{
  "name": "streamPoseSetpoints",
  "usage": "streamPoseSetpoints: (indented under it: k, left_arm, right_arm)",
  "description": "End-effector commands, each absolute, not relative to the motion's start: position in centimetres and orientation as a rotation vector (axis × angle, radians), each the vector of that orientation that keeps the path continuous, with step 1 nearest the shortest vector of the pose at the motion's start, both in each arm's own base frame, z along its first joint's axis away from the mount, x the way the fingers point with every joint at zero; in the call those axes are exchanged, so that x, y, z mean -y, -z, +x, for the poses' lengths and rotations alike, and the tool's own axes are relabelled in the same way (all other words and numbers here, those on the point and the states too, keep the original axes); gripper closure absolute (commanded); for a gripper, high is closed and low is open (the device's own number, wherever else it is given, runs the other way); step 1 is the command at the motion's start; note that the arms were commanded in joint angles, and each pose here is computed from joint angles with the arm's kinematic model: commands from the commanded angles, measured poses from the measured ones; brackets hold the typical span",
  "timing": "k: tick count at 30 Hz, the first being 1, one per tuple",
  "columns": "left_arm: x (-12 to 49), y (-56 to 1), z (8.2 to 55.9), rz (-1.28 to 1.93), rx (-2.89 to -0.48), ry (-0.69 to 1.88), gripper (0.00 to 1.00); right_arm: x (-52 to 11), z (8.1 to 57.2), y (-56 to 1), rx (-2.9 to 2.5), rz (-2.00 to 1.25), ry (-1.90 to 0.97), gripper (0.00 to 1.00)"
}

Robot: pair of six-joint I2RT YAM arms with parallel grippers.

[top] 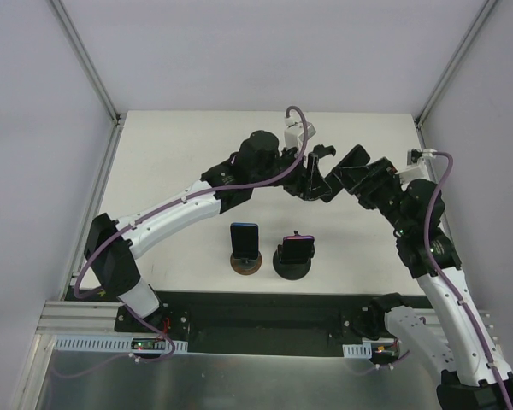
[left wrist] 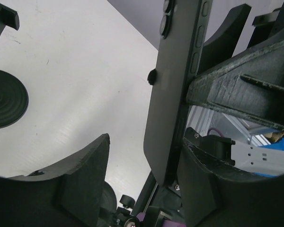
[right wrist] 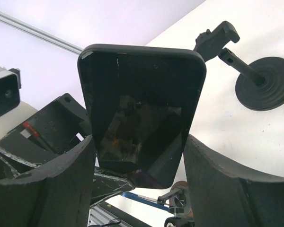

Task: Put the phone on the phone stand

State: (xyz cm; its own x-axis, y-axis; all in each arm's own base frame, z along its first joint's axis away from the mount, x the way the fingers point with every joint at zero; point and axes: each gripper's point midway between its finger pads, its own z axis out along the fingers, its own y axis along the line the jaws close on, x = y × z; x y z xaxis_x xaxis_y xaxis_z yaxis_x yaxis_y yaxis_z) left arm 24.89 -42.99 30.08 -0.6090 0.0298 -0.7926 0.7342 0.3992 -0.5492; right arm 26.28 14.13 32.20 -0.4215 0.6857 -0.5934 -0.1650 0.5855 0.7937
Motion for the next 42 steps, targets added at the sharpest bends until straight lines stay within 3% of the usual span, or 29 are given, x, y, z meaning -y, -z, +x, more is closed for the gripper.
streamPoseSetpoints:
  k: [1,10,15,21,28,30,31,34,35,37,38,40,41,42]
  left_arm:
    - [44.0,-32.8,25.7,0.618,-1.854,1.258,0.49]
    - [44.8,-32.5,25.7,0.636,-1.853,1.257,0.77]
    - [45.0,-32.3,25.4,0.649,-1.857,1.267,0.86]
    - [45.2,-32.3,25.0,0.668,-1.859,1.29,0.78]
    - [44.6,-31.2,26.1,0.627,-1.902,1.208,0.91]
    - [43.9,-31.1,26.3,0.613,-1.928,1.175,0.82]
    - [43.5,-31.3,26.4,0.601,-1.934,1.165,0.67]
    - [41.9,-31.9,26.2,0.572,-1.939,1.161,0.52]
    - [41.5,-31.5,26.0,0.565,-1.954,1.161,0.47]
    - [40.3,-32.4,25.8,0.548,-1.938,1.166,0.4]
    - [40.0,-32.0,25.7,0.549,-1.947,1.161,0.35]
    - [39.0,-32.8,25.3,0.548,-1.927,1.165,0.32]
    - [38.6,-32.1,25.2,0.543,-1.941,1.158,0.3]
    - [38.0,-32.8,24.8,0.534,-1.924,1.159,0.29]
  right_arm:
    - [-14.5,25.8,-35.6,-1.633,0.411,-1.095,0.99]
    - [-14.5,25.8,-35.0,-1.64,0.437,-1.094,0.99]
    - [-14.5,25.7,-35.5,-1.635,0.44,-1.103,0.99]
    - [-14.8,25.6,-36.1,-1.629,0.445,-1.115,0.99]
    - [-13.8,25.5,-34.7,-1.665,0.461,-1.014,0.99]
    - [-11.5,25.9,-33.2,-1.7,0.507,-0.839,0.99]
    - [-10.4,25.7,-30.2,-1.804,0.555,-0.733,0.99]
    - [-7.7,25.6,-26.4,-1.912,0.531,-0.501,0.8]
    - [-7.9,25.3,-25.4,-1.959,0.496,-0.495,0.67]
    - [-8.2,24.8,-22.1,-2.084,0.453,-0.461,0.55]
    - [-9.3,24.4,-21.2,-2.135,0.401,-0.505,0.44]
    - [-9.3,23.8,-18.4,-2.264,0.328,-0.451,0.36]
    - [-10.2,23.3,-17.8,-2.319,0.264,-0.486,0.26]
    - [-10.6,23.0,-17.3,-2.363,0.209,-0.498,0.22]
